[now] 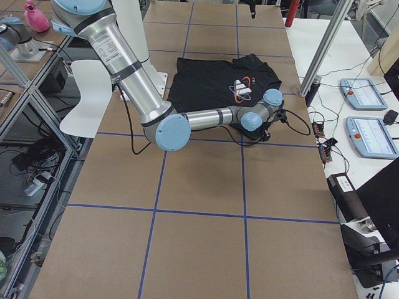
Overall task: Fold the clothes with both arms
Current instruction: 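Move the right gripper down to the sleeve nearest it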
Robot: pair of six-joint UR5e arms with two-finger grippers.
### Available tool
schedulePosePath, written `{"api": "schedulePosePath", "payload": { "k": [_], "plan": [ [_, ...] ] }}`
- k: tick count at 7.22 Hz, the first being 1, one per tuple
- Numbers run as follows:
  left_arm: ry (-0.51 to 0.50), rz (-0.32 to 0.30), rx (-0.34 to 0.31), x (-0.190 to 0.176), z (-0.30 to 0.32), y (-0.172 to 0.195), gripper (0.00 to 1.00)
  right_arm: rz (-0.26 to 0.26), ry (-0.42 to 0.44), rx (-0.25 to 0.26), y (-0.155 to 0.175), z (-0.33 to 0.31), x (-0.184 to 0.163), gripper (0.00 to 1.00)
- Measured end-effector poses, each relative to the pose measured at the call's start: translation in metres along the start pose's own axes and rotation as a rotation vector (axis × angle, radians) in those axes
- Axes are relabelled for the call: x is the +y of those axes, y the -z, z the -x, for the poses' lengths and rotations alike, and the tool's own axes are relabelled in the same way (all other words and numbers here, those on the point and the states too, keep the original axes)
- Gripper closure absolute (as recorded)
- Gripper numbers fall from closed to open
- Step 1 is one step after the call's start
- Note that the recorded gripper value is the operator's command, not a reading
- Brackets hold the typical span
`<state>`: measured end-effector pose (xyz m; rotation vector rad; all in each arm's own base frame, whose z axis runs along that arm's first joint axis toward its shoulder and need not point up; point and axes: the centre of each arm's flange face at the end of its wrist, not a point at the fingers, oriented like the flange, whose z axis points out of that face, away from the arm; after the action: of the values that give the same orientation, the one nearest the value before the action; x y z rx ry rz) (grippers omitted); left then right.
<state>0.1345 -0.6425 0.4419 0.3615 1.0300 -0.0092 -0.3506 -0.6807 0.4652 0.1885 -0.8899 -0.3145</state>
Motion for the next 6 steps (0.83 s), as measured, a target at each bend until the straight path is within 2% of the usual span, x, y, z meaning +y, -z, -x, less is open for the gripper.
{"api": "schedulePosePath", "payload": {
  "k": [4,6],
  "plan": [
    [0.002,0.001,-0.001,0.000,0.000,0.000,0.00,0.019,-0.006,0.001,-0.010,0.000,0.004,0.26],
    [0.002,0.001,-0.001,0.000,0.000,0.000,0.00,0.026,-0.007,-0.001,-0.014,0.001,0.005,0.38]
  ]
}}
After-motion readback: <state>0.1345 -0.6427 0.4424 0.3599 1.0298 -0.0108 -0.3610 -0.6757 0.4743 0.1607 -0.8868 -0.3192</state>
